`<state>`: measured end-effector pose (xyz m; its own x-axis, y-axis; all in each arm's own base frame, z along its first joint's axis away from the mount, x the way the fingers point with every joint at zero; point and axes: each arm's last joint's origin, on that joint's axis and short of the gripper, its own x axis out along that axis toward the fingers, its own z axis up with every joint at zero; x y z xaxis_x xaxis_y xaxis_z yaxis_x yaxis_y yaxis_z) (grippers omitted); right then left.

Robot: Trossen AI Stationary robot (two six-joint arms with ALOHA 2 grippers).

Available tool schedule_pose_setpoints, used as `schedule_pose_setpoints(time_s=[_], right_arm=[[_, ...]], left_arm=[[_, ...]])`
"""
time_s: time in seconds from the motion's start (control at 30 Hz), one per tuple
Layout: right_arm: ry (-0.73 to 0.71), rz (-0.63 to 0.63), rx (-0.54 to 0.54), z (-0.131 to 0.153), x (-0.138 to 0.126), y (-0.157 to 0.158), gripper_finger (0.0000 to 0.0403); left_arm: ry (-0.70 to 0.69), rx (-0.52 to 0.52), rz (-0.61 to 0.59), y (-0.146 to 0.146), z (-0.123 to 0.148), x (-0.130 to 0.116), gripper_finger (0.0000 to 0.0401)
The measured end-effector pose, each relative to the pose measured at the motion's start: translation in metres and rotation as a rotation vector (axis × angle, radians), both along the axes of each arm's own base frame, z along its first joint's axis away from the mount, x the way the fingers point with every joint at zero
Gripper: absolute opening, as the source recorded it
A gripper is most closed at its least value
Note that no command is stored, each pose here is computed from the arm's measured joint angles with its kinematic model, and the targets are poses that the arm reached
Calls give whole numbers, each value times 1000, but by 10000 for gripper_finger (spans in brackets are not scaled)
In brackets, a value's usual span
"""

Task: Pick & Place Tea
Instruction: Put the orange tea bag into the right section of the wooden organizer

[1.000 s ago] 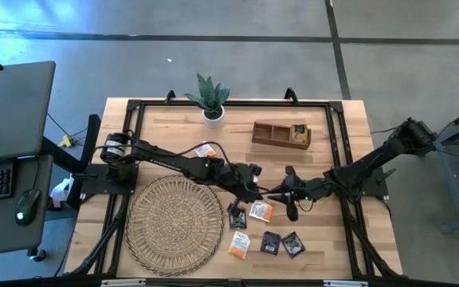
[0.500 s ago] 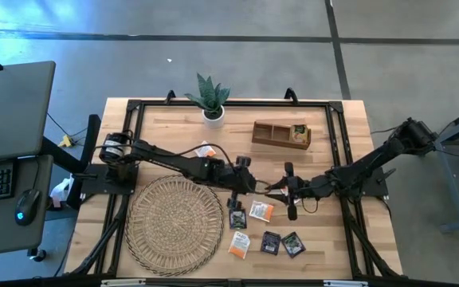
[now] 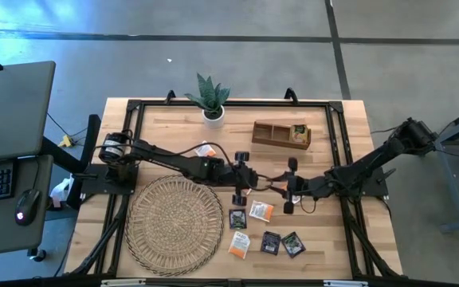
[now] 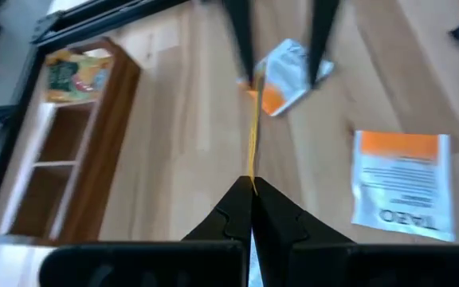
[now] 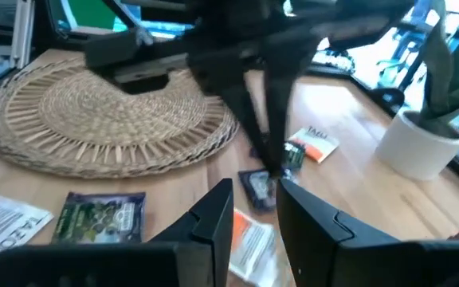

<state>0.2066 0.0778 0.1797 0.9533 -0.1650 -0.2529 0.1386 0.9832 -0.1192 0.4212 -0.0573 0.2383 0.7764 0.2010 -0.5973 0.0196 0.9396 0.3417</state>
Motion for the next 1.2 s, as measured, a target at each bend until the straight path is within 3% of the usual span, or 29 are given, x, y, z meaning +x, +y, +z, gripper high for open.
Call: schedule_pose_setpoints(time_s=[0.37,0.77,1.2], right_arm=[[66,-34,-3,-7,-3,-2,94],[-6,5,-73,2,0,0,94],[43,7,-42,-4,-1,-2,94]], left_arm=[[-32,-11,-42,-5,3,2,0],[20,-6,-46,-4,-1,-1,0],[-18,-2,-33,-4,2,1,0]])
